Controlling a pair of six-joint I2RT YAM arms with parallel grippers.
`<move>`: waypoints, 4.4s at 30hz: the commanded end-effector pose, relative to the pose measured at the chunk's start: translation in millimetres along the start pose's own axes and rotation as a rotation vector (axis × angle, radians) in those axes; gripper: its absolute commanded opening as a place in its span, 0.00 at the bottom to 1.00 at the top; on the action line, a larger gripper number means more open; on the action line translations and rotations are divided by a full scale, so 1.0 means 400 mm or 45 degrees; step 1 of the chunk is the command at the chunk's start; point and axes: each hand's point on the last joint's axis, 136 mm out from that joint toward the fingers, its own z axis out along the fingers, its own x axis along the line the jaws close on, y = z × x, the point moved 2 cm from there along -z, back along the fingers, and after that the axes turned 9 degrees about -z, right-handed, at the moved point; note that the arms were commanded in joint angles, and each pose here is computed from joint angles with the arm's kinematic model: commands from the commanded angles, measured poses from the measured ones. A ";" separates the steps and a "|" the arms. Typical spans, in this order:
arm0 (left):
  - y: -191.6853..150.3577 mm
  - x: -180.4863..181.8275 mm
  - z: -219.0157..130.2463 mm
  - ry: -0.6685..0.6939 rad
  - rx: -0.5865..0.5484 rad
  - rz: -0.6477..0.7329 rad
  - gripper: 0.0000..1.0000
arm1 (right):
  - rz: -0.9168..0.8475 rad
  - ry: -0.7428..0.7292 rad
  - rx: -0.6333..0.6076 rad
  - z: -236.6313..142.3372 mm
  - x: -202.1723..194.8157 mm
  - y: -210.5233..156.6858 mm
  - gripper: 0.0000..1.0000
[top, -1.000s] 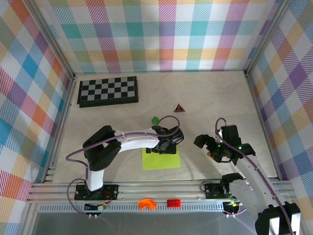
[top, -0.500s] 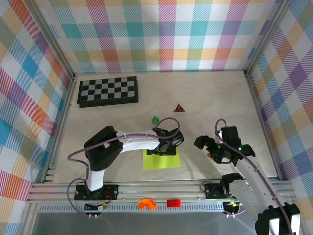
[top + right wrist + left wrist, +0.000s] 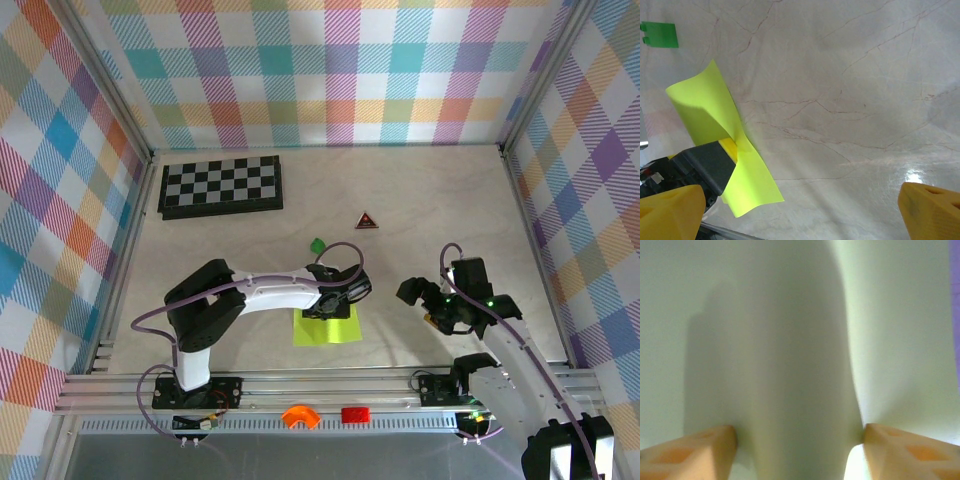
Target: Fold a paper plane with a square sheet of paper (pick it up from the middle)
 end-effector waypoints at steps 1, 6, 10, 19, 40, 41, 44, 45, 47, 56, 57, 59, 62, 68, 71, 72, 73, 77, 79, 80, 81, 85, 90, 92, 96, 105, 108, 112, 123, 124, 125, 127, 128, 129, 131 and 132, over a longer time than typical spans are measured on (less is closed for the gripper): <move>-0.048 0.009 0.037 -0.021 0.093 0.012 0.56 | 0.012 -0.007 -0.033 -0.028 0.014 0.013 0.99; -0.029 -0.040 -0.006 -0.185 0.070 0.023 0.49 | 0.043 -0.068 -0.074 -0.048 0.004 0.022 0.99; -0.009 -0.109 -0.075 -0.421 0.080 0.023 0.44 | 0.054 -0.103 -0.100 -0.058 -0.001 0.030 0.99; 0.035 -0.181 -0.177 -0.873 0.180 -0.138 0.41 | 0.174 -0.034 -0.130 -0.091 0.047 0.057 0.98; 0.018 -0.032 -0.033 -0.799 0.404 -0.312 0.39 | -0.079 0.229 -0.081 -0.089 0.199 0.127 0.99; 0.013 -0.023 -0.030 -0.774 0.410 -0.289 0.40 | -0.119 0.298 -0.078 -0.080 0.220 0.134 0.97; 0.020 0.006 -0.026 -0.688 0.407 -0.237 0.43 | -0.113 0.370 -0.050 -0.038 0.240 0.154 0.90; 0.027 0.015 -0.027 -0.667 0.385 -0.223 0.43 | -0.108 0.361 -0.032 -0.025 0.239 0.157 0.86; 0.044 0.037 -0.024 -0.626 0.363 -0.217 0.49 | -0.105 0.304 0.003 0.004 0.232 0.156 0.83; 0.049 0.084 -0.023 -0.503 0.364 -0.095 0.64 | -0.099 0.293 0.110 0.071 0.226 0.122 0.75; 0.048 0.093 -0.025 -0.480 0.355 -0.080 0.66 | -0.101 0.294 0.127 0.077 0.226 0.117 0.73; 0.049 0.105 -0.032 -0.453 0.344 -0.044 0.67 | -0.112 0.299 0.153 0.085 0.227 0.107 0.68; 0.055 0.126 -0.040 -0.394 0.317 0.007 0.67 | -0.122 0.305 0.194 0.099 0.231 0.092 0.61; 0.049 0.150 -0.028 -0.324 0.325 0.070 0.67 | -0.135 0.307 0.249 0.145 0.251 0.049 0.39; 0.046 0.143 -0.018 -0.323 0.350 0.088 0.67 | -0.122 0.306 0.261 0.184 0.259 0.027 0.31; 0.047 0.141 -0.017 -0.324 0.353 0.094 0.67 | -0.119 0.302 0.268 0.198 0.261 0.019 0.28; 0.047 0.142 -0.015 -0.317 0.354 0.097 0.68 | -0.121 0.295 0.279 0.212 0.265 0.010 0.27; 0.039 0.153 -0.004 -0.287 0.365 0.099 0.68 | -0.127 0.246 0.309 0.269 0.276 -0.017 0.18; 0.036 0.161 0.003 -0.264 0.371 0.083 0.69 | -0.118 0.235 0.310 0.296 0.283 -0.026 0.12; 0.033 0.163 0.007 -0.255 0.375 0.070 0.69 | -0.111 0.235 0.311 0.310 0.288 -0.031 0.10; 0.032 0.161 0.011 -0.258 0.380 0.062 0.70 | -0.105 0.236 0.314 0.323 0.290 -0.037 0.07; 0.029 0.153 0.016 -0.271 0.396 0.048 0.71 | -0.080 0.217 0.323 0.362 0.294 -0.050 0.02; 0.031 0.174 0.025 -0.198 0.387 0.046 0.73 | -0.055 0.242 0.281 0.383 0.307 -0.040 0.00; 0.026 0.173 0.030 -0.194 0.402 0.050 0.73 | -0.055 0.241 0.283 0.386 0.309 -0.040 0.00; 0.022 0.172 0.042 -0.191 0.412 0.044 0.73 | -0.068 0.232 0.304 0.387 0.308 -0.044 0.00; 0.038 0.164 0.031 -0.208 0.369 -0.008 0.73 | -0.062 0.058 0.413 0.427 0.243 -0.074 0.00; 0.060 0.163 -0.002 -0.244 0.298 -0.030 0.73 | -0.090 -0.010 0.439 0.419 0.198 -0.089 0.00; 0.092 0.141 -0.054 -0.377 0.200 -0.065 0.72 | -0.194 -0.036 0.479 0.392 0.172 -0.090 0.01; 0.103 0.056 -0.076 -0.719 0.230 -0.174 0.66 | -0.213 -0.035 0.497 0.372 0.141 -0.067 0.03; 0.099 0.054 -0.071 -0.723 0.242 -0.180 0.66 | -0.208 -0.036 0.494 0.373 0.140 -0.066 0.03; 0.097 0.052 -0.064 -0.727 0.252 -0.189 0.65 | -0.201 -0.036 0.494 0.375 0.139 -0.066 0.03; 0.087 0.046 -0.055 -0.736 0.283 -0.197 0.63 | -0.184 -0.037 0.492 0.377 0.135 -0.067 0.03; 0.084 0.042 -0.052 -0.740 0.298 -0.198 0.62 | -0.174 -0.032 0.487 0.378 0.134 -0.068 0.03; 0.080 0.040 -0.047 -0.739 0.313 -0.198 0.60 | -0.167 -0.028 0.481 0.378 0.132 -0.068 0.03; 0.074 0.038 -0.038 -0.726 0.330 -0.200 0.60 | -0.154 -0.022 0.472 0.378 0.130 -0.069 0.03; 0.070 0.043 -0.030 -0.699 0.341 -0.207 0.60 | -0.147 -0.018 0.466 0.378 0.129 -0.068 0.04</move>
